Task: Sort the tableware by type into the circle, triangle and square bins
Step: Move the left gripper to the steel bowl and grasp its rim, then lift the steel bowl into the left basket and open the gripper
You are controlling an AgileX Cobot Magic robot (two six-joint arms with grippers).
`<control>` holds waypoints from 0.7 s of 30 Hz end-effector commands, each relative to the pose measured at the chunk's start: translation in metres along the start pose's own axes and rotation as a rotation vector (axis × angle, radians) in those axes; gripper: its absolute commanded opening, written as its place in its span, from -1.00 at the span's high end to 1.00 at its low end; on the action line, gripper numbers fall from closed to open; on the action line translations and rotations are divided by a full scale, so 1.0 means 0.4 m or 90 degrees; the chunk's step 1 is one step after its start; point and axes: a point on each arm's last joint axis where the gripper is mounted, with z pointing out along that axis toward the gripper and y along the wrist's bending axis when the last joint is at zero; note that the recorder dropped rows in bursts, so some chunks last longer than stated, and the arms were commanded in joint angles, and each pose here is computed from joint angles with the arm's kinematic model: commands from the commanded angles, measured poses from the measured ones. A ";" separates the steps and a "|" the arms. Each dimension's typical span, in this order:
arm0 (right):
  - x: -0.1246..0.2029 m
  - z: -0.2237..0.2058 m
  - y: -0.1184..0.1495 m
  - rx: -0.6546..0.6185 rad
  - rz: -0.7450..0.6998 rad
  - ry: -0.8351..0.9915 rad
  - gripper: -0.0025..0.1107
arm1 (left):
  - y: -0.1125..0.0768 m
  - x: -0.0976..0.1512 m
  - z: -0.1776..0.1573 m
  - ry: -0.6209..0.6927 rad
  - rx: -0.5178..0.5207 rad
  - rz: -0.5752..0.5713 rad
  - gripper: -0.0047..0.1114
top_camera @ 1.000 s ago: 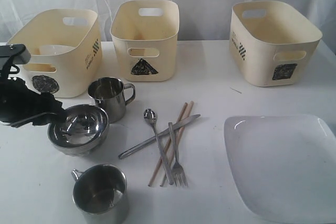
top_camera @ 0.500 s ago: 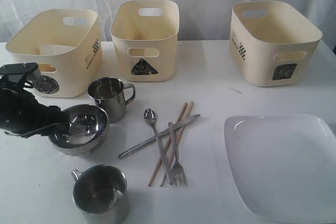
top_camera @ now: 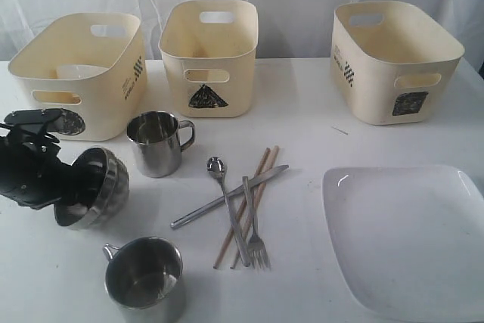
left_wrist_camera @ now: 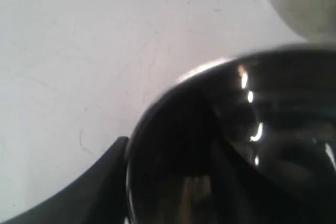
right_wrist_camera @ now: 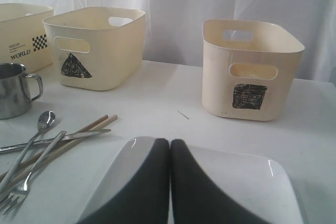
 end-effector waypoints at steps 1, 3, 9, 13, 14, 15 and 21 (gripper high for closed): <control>0.002 0.000 0.001 -0.003 0.005 -0.005 0.96 | -0.003 0.014 0.014 0.021 0.004 0.000 0.62; 0.002 0.000 0.001 -0.003 0.005 -0.005 0.96 | -0.003 0.014 0.014 0.020 0.003 0.000 0.91; 0.002 0.000 0.001 -0.003 0.005 -0.005 0.96 | -0.011 0.021 0.008 0.042 0.022 0.001 0.92; 0.002 0.000 0.001 -0.003 0.005 -0.005 0.96 | -0.021 0.010 -0.028 0.024 0.035 0.010 0.92; 0.002 0.000 0.001 -0.003 0.005 -0.005 0.96 | -0.024 0.004 -0.043 0.012 0.038 0.012 0.92; 0.002 0.000 0.001 -0.003 0.005 -0.005 0.96 | -0.028 -0.003 -0.061 -0.003 0.040 0.015 0.92; 0.002 0.000 0.001 -0.003 0.005 -0.005 0.96 | -0.054 -0.028 -0.182 -0.085 0.063 0.043 0.92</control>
